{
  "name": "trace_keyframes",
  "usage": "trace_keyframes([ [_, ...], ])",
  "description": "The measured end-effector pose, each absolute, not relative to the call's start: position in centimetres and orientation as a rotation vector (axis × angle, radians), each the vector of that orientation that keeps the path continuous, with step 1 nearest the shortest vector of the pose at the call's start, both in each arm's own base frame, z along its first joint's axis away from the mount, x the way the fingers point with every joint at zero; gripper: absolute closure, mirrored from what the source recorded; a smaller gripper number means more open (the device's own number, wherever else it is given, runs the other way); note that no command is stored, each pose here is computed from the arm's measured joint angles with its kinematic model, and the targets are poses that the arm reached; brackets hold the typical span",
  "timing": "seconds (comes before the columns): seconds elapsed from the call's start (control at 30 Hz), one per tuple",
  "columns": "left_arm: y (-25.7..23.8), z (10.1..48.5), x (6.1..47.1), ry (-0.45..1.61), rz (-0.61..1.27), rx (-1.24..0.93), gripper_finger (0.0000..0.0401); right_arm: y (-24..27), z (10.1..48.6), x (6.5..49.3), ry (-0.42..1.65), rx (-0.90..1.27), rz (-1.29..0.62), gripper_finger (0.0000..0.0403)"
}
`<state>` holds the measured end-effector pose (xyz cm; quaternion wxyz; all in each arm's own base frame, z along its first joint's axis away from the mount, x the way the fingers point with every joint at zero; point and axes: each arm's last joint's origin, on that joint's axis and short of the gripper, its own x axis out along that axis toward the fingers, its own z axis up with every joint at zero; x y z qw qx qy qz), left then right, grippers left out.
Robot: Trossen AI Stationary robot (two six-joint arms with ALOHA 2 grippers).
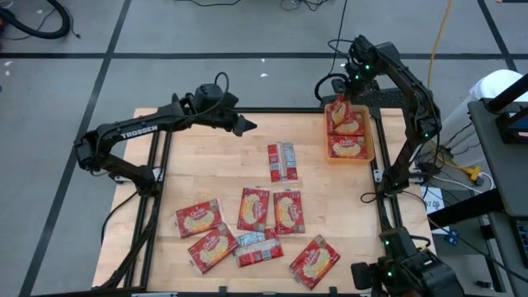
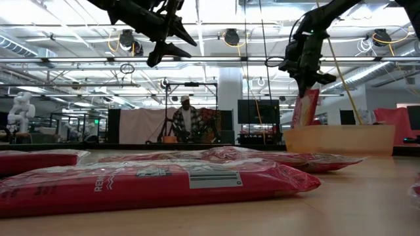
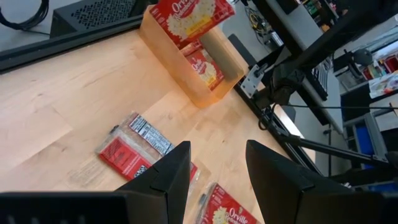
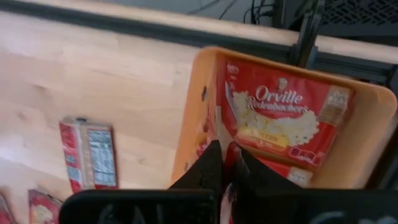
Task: Sort popcorn bags into baskets
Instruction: Put the red popcorn bag into the orange bin
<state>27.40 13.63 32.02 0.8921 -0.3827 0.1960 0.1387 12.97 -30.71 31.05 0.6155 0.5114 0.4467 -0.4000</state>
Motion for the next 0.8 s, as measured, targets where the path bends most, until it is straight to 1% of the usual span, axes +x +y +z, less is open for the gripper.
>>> trace_keyframes([
  [0.17, 13.6, 32.0, 27.4, 0.407, 0.287, -0.792, 0.0245, -30.7, 30.9, 13.0, 1.032, 1.186, -0.934, 0.0391],
  [0.37, 13.6, 32.0, 27.4, 0.411, 0.268, -0.798, 0.0245, -30.3, 29.2, 12.9, 1.07, 1.253, -0.927, 0.0365],
  [0.53, 13.5, 32.0, 27.4, 0.414, 0.26, -0.801, 0.0245, -30.2, 28.4, 13.0, 1.152, 1.174, -1.023, 0.034],
  [0.67, 13.5, 32.0, 27.4, 0.415, 0.258, -0.802, 0.0245, -30.3, 28.3, 12.8, 1.174, 1.126, -1.065, 0.0321],
  [0.8, 13.5, 32.0, 27.4, 0.415, 0.257, -0.804, 0.0245, -30.3, 28.3, 12.5, 1.229, 1.071, -1.154, 0.0299],
])
